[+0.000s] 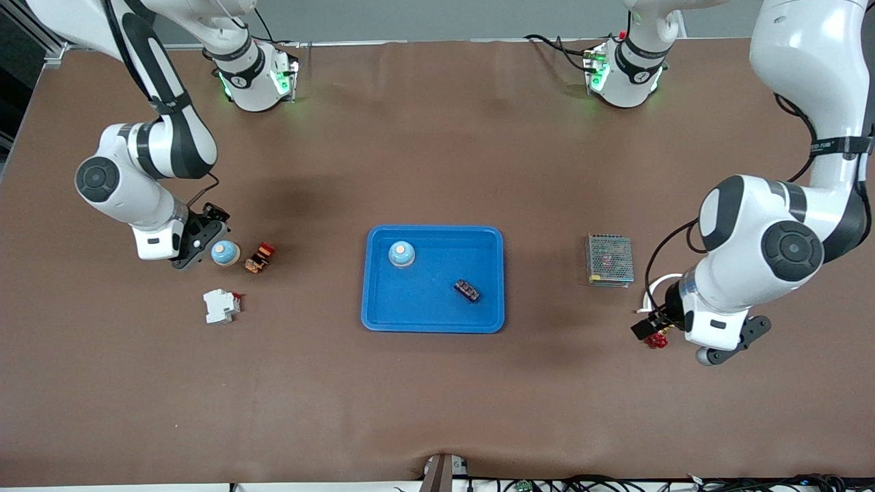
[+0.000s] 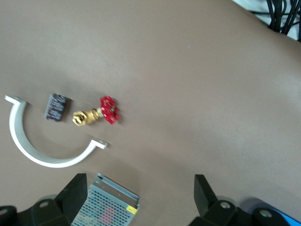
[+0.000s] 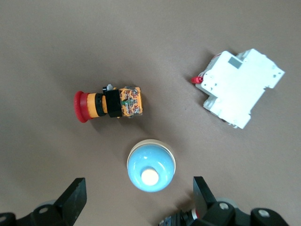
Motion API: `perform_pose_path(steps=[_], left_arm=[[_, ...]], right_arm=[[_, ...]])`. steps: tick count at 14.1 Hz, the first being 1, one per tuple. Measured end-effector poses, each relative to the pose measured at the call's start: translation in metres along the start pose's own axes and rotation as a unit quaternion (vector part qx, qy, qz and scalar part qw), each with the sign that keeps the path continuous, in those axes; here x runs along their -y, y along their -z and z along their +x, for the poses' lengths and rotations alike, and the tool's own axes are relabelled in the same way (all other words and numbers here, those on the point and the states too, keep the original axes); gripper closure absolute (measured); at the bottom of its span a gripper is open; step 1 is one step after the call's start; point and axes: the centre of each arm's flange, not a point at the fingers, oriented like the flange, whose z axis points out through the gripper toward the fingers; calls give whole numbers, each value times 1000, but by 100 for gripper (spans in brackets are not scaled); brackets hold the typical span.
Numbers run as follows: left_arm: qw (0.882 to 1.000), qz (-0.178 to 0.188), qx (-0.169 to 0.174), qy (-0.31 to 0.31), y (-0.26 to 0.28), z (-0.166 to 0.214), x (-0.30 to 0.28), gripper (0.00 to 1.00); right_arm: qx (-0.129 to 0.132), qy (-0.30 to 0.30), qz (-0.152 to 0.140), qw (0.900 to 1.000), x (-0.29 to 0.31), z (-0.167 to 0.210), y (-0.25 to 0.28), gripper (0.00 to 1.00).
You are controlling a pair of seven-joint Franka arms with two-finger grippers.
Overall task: Place electrolytic capacitor and blue bell in tray
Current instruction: 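Move the right gripper to the second bell while the left gripper reaches a capacitor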
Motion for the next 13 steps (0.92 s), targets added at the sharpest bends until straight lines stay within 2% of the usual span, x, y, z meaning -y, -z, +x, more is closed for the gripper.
perform_pose_path(steps=[7, 13], left_arm=[[1000, 7, -1, -15, 4, 34, 54, 0], [999, 20, 12, -31, -11, 80, 155, 0]], right_arm=[[-8, 4, -4, 1000, -6, -17, -49, 0], [-12, 4, -4, 1000, -3, -19, -80, 0]])
